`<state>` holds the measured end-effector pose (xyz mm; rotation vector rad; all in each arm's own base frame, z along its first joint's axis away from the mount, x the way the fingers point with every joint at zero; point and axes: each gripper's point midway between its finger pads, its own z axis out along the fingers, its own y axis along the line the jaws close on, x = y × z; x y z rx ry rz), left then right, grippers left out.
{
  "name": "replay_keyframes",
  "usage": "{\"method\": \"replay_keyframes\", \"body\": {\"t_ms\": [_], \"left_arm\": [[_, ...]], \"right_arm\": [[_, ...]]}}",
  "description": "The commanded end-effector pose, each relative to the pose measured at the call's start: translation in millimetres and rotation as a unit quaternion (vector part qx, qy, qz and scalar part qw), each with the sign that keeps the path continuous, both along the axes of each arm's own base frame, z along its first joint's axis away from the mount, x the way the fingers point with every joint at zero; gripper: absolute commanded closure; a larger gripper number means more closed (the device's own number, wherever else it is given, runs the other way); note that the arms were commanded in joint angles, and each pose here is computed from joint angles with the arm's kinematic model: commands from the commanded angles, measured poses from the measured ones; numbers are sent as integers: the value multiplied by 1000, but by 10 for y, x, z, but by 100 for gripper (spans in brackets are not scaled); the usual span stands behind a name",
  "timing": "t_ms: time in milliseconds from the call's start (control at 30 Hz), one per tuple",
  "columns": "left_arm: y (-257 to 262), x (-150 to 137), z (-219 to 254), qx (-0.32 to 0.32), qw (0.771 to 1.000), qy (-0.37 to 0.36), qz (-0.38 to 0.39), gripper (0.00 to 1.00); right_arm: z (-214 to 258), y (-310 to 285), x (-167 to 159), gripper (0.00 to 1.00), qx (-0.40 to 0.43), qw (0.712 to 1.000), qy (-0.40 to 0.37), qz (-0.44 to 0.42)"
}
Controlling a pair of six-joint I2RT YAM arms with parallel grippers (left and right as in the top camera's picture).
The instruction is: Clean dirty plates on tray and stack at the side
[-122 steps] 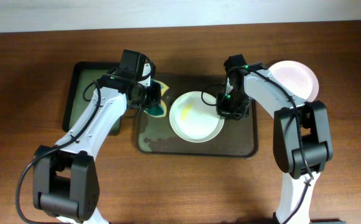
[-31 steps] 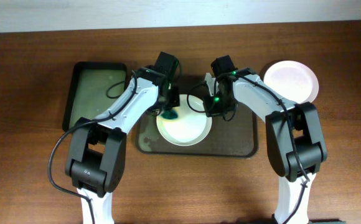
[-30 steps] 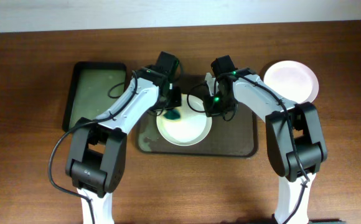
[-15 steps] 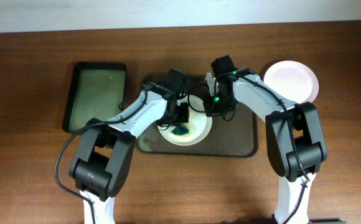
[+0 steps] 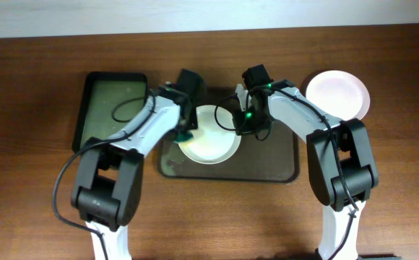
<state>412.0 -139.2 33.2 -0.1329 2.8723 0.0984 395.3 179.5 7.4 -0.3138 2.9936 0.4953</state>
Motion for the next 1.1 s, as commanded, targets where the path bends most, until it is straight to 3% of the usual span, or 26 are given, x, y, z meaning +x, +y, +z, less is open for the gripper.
{"method": "replay_keyframes", "body": {"t_ms": [0, 133, 300, 400, 600, 733, 800, 1000, 1067], "left_arm": [[537, 301, 688, 44, 994, -82, 55, 100], [687, 253, 1025, 35, 991, -104, 72, 100], [1018, 185, 1142, 35, 989, -98, 107, 100], [1243, 165, 1089, 2, 988, -79, 136, 100], [1747, 143, 1035, -62, 978, -63, 189, 100], [2046, 96, 1015, -61, 975, -59, 206, 100], [2125, 66, 990, -60, 973, -56, 216, 100], [2187, 32, 851, -59, 971, -53, 224, 100], [2186, 29, 842, -59, 971, -53, 224, 100]], "right_arm": [[-85, -254, 82, 96, -52, 999, -4, -17], [213, -224, 279, 96, -52, 998, -39, -14], [786, -407, 505, 96, -125, 987, -100, -20], [1288, -450, 587, 96, -193, 969, -152, -3], [2210, -416, 606, 96, -370, 889, -269, -3], [2782, -127, 492, 96, -461, 809, -365, -8], [2943, 1, 409, 96, -492, 776, -394, -5], [3209, 461, 179, 96, -569, 696, -421, 121], [3240, 543, 153, 96, -574, 686, -425, 137]]}}
